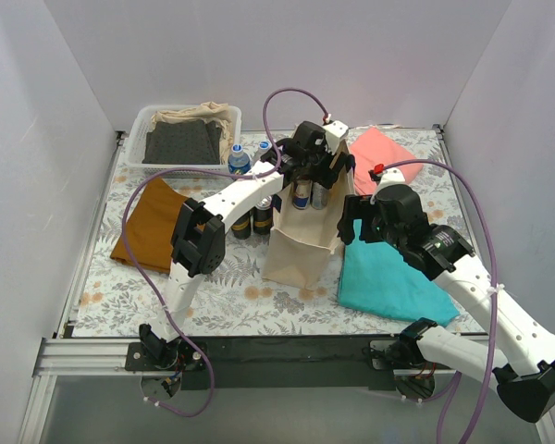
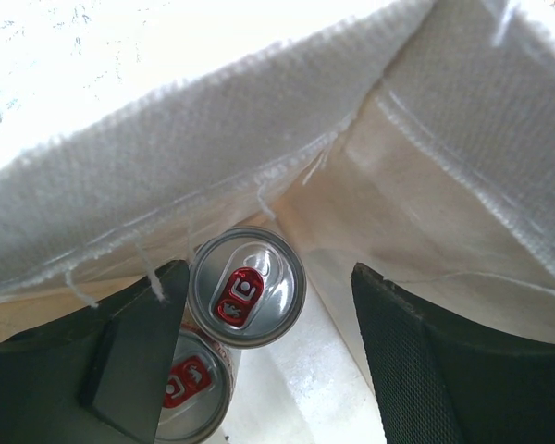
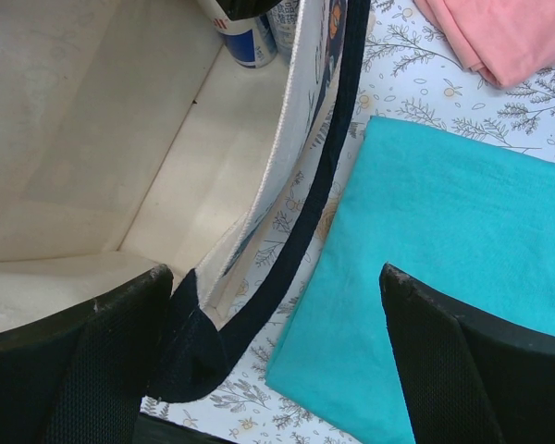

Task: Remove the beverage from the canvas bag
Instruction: Take out the drink from the canvas bag.

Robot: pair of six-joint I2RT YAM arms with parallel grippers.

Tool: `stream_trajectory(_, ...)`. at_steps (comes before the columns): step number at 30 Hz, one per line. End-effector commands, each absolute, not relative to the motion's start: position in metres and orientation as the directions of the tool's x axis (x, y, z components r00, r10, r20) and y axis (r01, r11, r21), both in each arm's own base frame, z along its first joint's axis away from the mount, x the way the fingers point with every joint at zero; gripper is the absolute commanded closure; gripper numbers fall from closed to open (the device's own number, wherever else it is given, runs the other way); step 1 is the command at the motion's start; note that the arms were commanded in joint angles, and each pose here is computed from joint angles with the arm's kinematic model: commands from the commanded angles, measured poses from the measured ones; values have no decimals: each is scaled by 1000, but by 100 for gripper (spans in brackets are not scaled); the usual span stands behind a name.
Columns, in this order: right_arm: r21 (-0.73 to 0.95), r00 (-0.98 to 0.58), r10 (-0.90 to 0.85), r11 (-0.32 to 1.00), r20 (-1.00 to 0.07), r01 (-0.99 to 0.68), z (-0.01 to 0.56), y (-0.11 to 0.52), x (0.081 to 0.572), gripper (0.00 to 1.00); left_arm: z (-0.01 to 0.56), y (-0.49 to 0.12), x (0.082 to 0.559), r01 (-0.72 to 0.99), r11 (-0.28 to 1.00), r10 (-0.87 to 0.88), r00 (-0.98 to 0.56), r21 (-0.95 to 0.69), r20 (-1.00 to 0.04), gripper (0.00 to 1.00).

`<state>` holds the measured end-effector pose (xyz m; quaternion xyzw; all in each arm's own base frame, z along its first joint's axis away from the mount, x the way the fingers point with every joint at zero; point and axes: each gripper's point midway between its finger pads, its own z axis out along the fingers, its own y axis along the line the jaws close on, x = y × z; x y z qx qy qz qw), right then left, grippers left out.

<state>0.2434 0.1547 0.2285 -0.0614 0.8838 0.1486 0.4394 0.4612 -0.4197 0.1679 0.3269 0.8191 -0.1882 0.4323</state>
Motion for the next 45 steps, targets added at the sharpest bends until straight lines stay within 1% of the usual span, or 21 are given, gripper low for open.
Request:
stream_trajectory(1,202,-594,27,952,-804,-231,231,153,248,3,196,-402,470,647,763,340,-376,19,-862,31)
stream_trajectory(5,198,-595,21,952,-803,-233,230,153,248,3,198,-401,468,646,763,334,-373,16,-866,34)
stream_trajectory(16,199,-596,27,954,-802,-224,230,153,250,3,215,-407,454,687,726,304,-351,-22,-886,34)
stream_trajectory(20,197,-582,34,955,-812,-220,234,150,249,3,221,-407,453,680,733,295,-344,-20,-891,36)
stream_trajectory(22,198,-578,38,956,-815,-217,235,149,248,3,224,-407,453,682,731,286,-334,-20,-898,34)
stream_trajectory(28,209,-551,56,953,-832,-218,243,146,247,2,229,-407,458,677,736,299,-309,12,-903,31)
stream_trajectory(31,211,-551,60,953,-833,-216,243,146,247,2,228,-408,460,680,733,308,-301,23,-903,28)
stream_trajectory(33,213,-554,59,953,-830,-217,242,146,247,2,217,-408,460,682,731,328,-317,26,-890,28)
stream_trajectory(39,212,-555,57,953,-830,-218,242,147,247,2,187,-408,461,686,727,373,-358,29,-856,28)
stream_trajectory(45,210,-559,51,952,-828,-223,241,148,247,2,184,-412,459,699,715,380,-359,24,-852,29)
